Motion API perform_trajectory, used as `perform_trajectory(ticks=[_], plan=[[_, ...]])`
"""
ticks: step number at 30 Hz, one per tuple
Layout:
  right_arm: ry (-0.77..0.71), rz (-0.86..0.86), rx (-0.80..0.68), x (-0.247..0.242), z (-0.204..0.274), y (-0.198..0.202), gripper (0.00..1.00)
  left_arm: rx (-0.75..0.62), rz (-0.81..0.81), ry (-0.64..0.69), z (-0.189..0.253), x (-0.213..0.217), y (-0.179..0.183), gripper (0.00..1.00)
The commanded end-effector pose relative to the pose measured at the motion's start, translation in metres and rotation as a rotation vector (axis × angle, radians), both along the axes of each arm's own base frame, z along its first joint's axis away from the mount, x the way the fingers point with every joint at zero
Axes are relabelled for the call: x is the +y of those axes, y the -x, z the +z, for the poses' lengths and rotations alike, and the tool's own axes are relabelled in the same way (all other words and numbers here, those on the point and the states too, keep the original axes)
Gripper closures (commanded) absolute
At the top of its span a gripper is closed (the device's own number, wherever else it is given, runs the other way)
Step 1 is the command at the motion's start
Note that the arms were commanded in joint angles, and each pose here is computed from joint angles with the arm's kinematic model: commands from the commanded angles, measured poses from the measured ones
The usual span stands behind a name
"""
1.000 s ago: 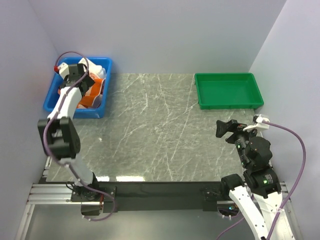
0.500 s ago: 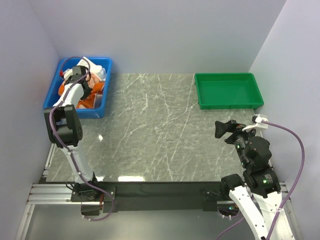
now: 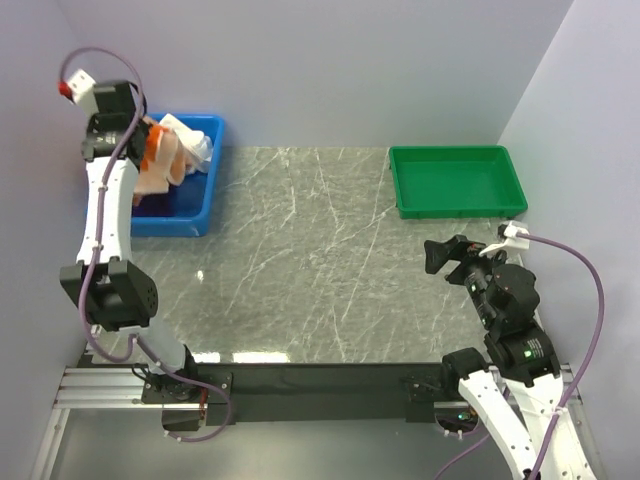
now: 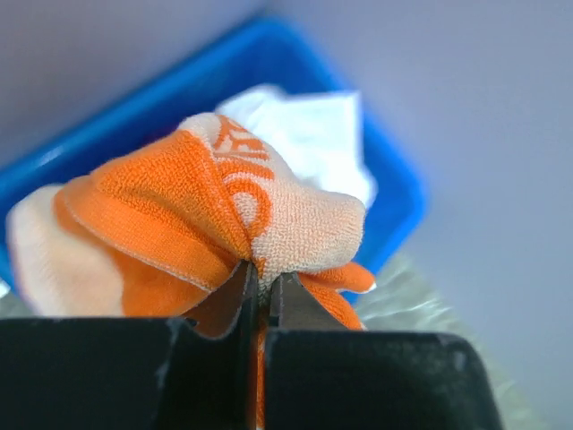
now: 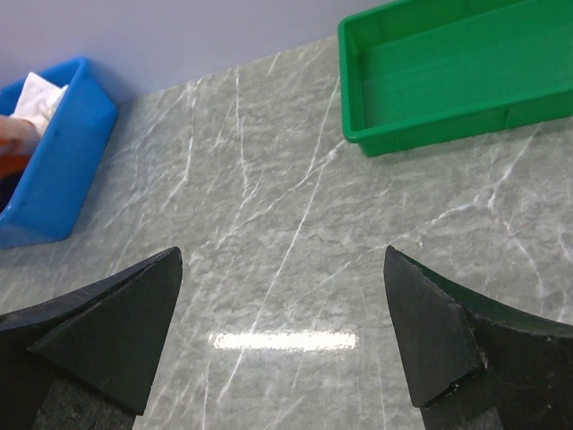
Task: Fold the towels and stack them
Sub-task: Grab crumpled towel, then move the towel to the center of the board
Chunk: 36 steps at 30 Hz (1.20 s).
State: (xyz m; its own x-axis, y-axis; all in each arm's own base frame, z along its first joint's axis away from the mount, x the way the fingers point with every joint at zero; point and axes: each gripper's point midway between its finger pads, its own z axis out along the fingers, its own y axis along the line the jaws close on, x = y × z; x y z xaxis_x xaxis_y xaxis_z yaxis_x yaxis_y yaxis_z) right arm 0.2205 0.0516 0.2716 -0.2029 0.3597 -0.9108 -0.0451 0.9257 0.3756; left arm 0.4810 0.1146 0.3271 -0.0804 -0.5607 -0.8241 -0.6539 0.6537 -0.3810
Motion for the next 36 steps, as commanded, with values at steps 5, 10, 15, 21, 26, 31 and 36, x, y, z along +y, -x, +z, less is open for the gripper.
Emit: perform_trajectory(ticks=[5, 10, 15, 21, 26, 31, 36], plan=[[-0.048, 0.054, -0.054, 0.012, 0.030, -0.001, 0.00, -0.338, -0.110, -0.032, 0.143, -0.022, 0.020, 1.00], [-0.058, 0.072, -0.046, 0.017, 0.029, -0.002, 0.00, -0.388, -0.281, 0.012, 0.154, -0.058, 0.011, 1.00], [-0.052, 0.079, -0.035, 0.018, 0.026, -0.005, 0.00, -0.414, -0.603, 0.005, 0.168, -0.175, 0.005, 1.00], [-0.030, 0.127, -0.030, 0.026, 0.026, -0.008, 0.00, -0.369, -0.804, 0.050, 0.144, -0.270, 0.028, 1.00], [-0.036, 0.233, -0.004, 0.046, 0.023, -0.010, 0.00, -0.215, -0.905, 0.098, 0.069, -0.329, 0.070, 1.00], [-0.025, 0.316, 0.070, 0.065, 0.001, -0.016, 0.00, -0.059, -1.043, 0.144, -0.040, -0.390, 0.142, 0.74], [0.064, 0.384, 0.166, 0.096, -0.031, -0.017, 0.00, 0.091, -1.107, 0.196, -0.100, -0.417, 0.192, 0.23]])
